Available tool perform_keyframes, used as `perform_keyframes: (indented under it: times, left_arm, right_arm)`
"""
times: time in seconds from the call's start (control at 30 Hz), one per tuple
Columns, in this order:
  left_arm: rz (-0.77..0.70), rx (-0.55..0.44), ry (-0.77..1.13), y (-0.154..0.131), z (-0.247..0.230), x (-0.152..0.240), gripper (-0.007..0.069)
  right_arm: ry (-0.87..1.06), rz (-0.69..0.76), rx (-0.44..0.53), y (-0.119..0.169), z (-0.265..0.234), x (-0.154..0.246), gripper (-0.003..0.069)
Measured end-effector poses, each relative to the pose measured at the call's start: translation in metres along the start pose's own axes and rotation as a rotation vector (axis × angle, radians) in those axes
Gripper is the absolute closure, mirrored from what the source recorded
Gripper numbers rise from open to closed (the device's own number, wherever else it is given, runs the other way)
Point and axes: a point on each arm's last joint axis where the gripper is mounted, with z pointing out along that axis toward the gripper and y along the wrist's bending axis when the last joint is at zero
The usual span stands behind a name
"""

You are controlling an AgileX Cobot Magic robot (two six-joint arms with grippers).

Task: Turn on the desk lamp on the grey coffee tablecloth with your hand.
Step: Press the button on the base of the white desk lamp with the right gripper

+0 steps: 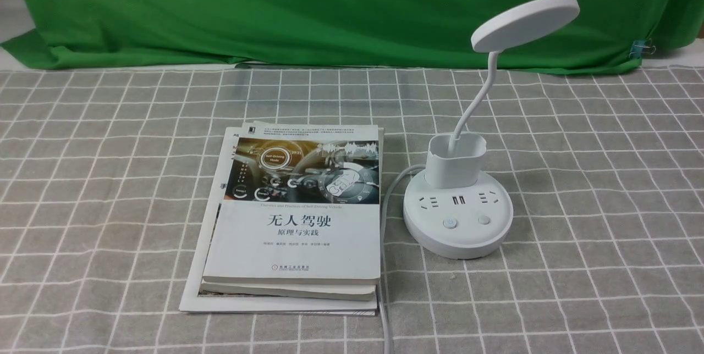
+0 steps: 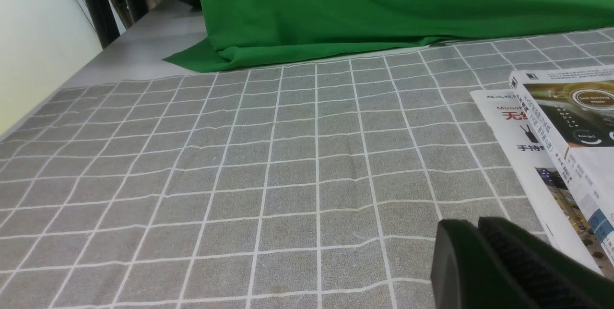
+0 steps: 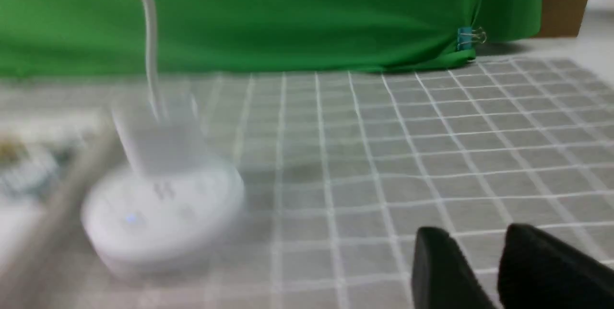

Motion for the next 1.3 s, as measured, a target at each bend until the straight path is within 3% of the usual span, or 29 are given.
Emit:
perform_keyframes:
  times: [0.17,0.33,0.47,0.53,0.6,0.73,0.93,1.13,1.3]
  left_arm:
    - [0.0,0.0,0.0,0.0,0.0,0.0,0.0606]
    - [0.0,0.0,0.0,0.0,0.0,0.0,0.0606]
    - [0.0,0.0,0.0,0.0,0.0,0.0,0.0606]
    - [0.0,0.0,0.0,0.0,0.0,0.0,0.0606]
    - [0.0,0.0,0.0,0.0,0.0,0.0,0.0606]
    - [0.0,0.0,0.0,0.0,0.0,0.0,0.0606]
    - [0.0,0.0,0.0,0.0,0.0,0.0,0.0606]
    - [0.0,0.0,0.0,0.0,0.0,0.0,0.0606]
    - [0.0,0.0,0.0,0.0,0.0,0.0,0.0606]
  right_arm:
    - [-0.116,0.279,-0.018,0.0,-0.001,-0.011,0.0414]
    - [-0.217,0.345,-0.035,0.0,-0.002,-0.02,0.0422]
    - [-0.168,0.337,-0.044,0.002,-0.002,-0.019,0.0498]
    - [-0.036,0.25,-0.063,0.01,0.001,-0.03,0.059]
    - [0.078,0.15,-0.085,0.017,0.005,-0.044,0.0624]
    - [0.364,-0.016,-0.134,0.036,0.027,-0.076,0.0626]
    - [0.778,-0.163,-0.157,0.049,0.086,-0.084,0.0626]
    - [0.96,-0.216,-0.183,0.06,0.147,-0.072,0.0628]
    - [1.064,-0.325,-0.309,0.101,0.199,-0.05,0.0628]
